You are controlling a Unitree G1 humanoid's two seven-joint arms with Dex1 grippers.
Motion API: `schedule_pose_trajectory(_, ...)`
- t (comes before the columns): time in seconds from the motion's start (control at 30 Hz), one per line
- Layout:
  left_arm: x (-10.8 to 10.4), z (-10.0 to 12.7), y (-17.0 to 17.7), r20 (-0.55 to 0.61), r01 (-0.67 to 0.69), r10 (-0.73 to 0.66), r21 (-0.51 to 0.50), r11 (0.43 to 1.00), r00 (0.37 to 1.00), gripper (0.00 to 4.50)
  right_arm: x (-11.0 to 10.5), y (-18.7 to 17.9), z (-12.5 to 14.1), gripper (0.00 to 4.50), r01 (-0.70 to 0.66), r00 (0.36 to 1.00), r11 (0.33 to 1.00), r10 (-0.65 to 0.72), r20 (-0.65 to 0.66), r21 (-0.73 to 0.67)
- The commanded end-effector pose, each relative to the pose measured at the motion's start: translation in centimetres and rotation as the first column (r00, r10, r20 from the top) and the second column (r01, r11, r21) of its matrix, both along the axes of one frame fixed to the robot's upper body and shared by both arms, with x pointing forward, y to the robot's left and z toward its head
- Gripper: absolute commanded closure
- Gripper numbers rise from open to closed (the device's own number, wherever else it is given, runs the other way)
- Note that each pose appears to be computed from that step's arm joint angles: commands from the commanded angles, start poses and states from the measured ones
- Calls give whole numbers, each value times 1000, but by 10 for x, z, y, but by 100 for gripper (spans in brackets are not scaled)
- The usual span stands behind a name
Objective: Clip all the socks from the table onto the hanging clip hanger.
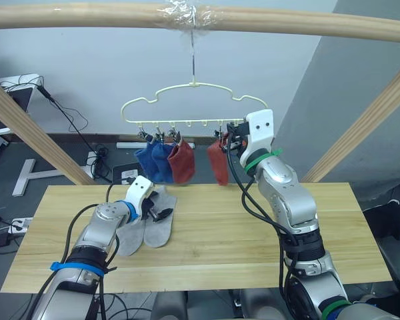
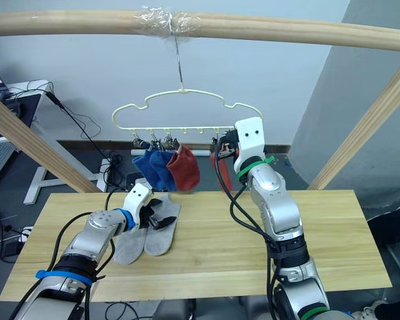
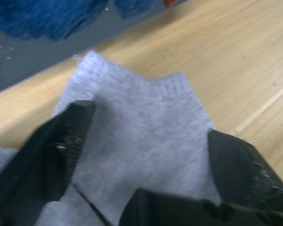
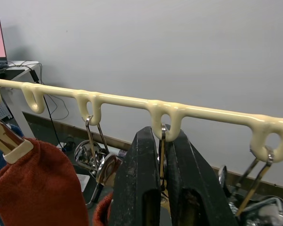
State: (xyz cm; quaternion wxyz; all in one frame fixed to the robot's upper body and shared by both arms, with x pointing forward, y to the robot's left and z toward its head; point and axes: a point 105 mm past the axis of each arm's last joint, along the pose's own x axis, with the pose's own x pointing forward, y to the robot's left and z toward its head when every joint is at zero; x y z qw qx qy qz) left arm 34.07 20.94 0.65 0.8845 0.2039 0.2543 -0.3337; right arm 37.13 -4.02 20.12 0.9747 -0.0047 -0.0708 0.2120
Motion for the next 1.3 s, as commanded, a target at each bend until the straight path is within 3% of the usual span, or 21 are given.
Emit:
schedule_pose_trajectory(0.03,-14,-14,1,-71,16,-16,8,1000,997,149,-6,5,17,450,-30,998,999,29,56,25)
schedule_pose_trajectory(0.37,-21,-13,-5,-73,33,-35,-28,999,997,449,-7,7,17,450,-37,998,999,35,54,25)
schedule_pose_trajectory(0.57,-24,5,-37,-7,131,-133,-149,980,991,449,-7,7,17,450,-34,998,999,33,54,26)
schedule_pose_trajectory(0.67,-23,35,-79,124,277,-254,-243,930,959,449,-6,6,17,450,-33,998,999,32,55,25)
schedule_pose_trajectory(0.77,-19,62,-110,239,354,-290,-296,887,927,449,-6,6,18,450,-31,998,999,29,56,25)
schedule_pose_trajectory(1.07,-7,93,-160,367,445,-321,-331,832,873,449,-6,5,18,450,-33,998,999,32,55,23)
schedule_pose_trajectory(1.3,18,112,-167,475,395,-226,-292,871,850,449,-7,5,17,450,-33,998,999,31,52,23)
